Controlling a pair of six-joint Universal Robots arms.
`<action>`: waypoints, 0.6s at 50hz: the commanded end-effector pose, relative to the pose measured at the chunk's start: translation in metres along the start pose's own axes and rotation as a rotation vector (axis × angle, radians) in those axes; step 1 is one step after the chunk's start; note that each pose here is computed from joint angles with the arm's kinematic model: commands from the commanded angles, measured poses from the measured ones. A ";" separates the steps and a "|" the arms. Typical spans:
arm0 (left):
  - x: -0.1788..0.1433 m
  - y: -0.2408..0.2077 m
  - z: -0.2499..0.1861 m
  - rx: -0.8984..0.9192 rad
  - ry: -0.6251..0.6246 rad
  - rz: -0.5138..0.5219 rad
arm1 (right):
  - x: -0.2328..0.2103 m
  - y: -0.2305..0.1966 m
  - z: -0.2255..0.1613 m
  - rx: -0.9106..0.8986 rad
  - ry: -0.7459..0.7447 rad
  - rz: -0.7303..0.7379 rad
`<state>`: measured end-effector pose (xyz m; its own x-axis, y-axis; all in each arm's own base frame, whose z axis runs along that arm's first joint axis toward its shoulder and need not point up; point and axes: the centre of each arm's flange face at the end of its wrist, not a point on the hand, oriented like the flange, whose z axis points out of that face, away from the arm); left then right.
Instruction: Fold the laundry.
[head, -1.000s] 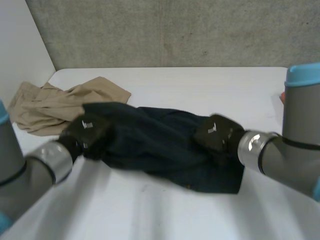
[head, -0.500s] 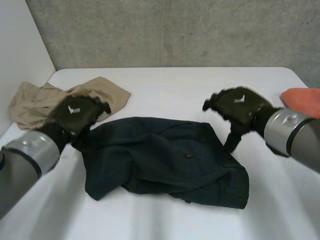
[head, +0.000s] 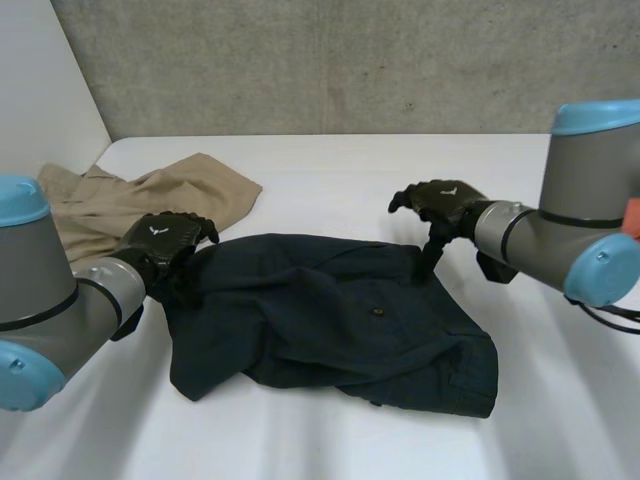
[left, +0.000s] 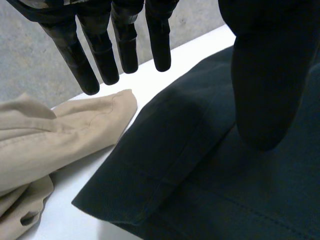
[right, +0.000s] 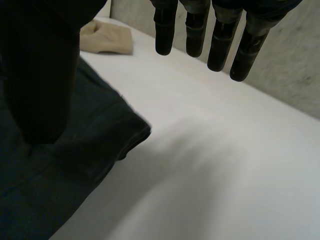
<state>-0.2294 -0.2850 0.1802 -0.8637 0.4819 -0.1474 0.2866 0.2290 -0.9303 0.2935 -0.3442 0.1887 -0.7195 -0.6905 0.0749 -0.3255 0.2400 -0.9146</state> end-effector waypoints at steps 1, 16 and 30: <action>-0.002 0.006 0.010 -0.015 -0.013 0.008 | -0.016 0.022 0.018 -0.044 -0.046 0.020; -0.006 0.016 0.036 -0.021 -0.026 0.099 | -0.032 0.038 0.037 -0.062 -0.092 0.075; -0.001 -0.118 0.072 0.552 -0.119 0.279 | 0.012 -0.090 0.026 0.526 0.202 -0.052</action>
<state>-0.2583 -0.3527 0.1890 -0.8290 0.4409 -0.3441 0.3606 -0.0488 -0.9314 0.3319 -0.3691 0.1765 -0.7477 -0.6627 0.0421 -0.1947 0.1582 -0.9680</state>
